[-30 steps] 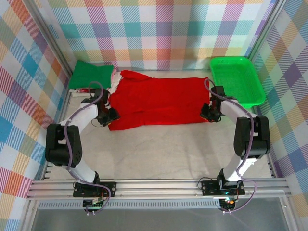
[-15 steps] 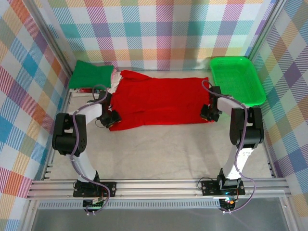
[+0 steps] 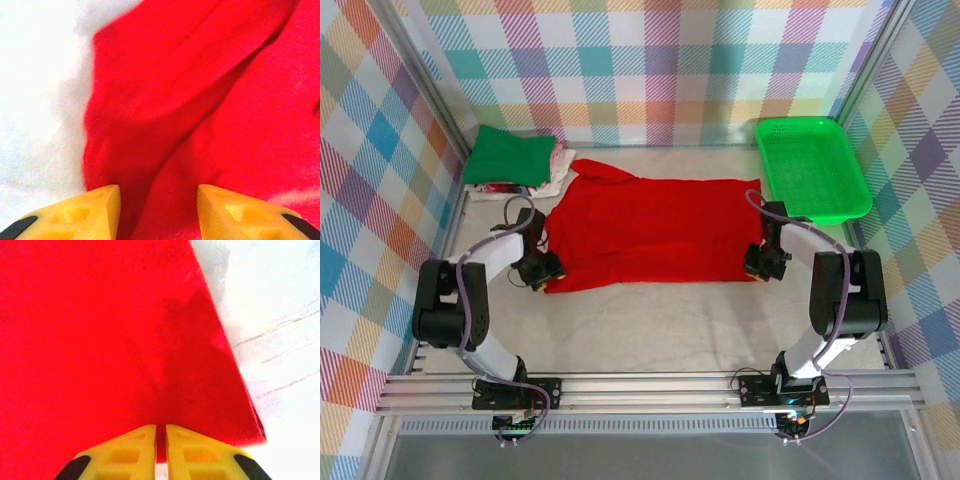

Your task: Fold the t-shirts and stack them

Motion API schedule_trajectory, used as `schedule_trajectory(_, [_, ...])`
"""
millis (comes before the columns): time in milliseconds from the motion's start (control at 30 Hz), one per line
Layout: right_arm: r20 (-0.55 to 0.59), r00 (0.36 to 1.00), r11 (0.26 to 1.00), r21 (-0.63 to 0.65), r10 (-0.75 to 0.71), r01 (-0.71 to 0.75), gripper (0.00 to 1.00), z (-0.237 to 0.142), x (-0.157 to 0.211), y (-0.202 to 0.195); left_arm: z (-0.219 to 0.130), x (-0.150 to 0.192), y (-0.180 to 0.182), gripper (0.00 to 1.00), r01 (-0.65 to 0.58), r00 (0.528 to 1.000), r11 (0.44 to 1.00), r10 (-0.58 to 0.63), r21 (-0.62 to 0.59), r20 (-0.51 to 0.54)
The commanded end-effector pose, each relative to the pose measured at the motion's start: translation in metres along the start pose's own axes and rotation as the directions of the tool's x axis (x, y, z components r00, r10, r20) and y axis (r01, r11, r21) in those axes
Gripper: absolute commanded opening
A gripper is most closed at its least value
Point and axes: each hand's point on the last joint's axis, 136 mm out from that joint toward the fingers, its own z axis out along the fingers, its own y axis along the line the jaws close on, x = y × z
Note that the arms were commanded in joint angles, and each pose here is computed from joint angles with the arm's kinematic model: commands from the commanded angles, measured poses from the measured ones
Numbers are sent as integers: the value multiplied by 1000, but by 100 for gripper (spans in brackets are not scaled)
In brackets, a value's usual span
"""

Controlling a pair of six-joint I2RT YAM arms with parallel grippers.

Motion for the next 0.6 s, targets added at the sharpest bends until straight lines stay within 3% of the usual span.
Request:
schedule_trajectory(0, [4, 1000, 995, -99, -5, 5, 14, -21, -1, 22, -22, -9, 2, 45, 26, 998, 1000, -26, -6, 52])
schedule_trajectory(233, [188, 979, 965, -229, -82, 125, 17, -61, -32, 77, -62, -64, -63, 46, -35, 980, 987, 4, 156, 197])
schedule_trajectory(567, [200, 972, 950, -260, -122, 173, 18, -40, -44, 106, -21, -79, -102, 45, -72, 988, 983, 46, 170, 149])
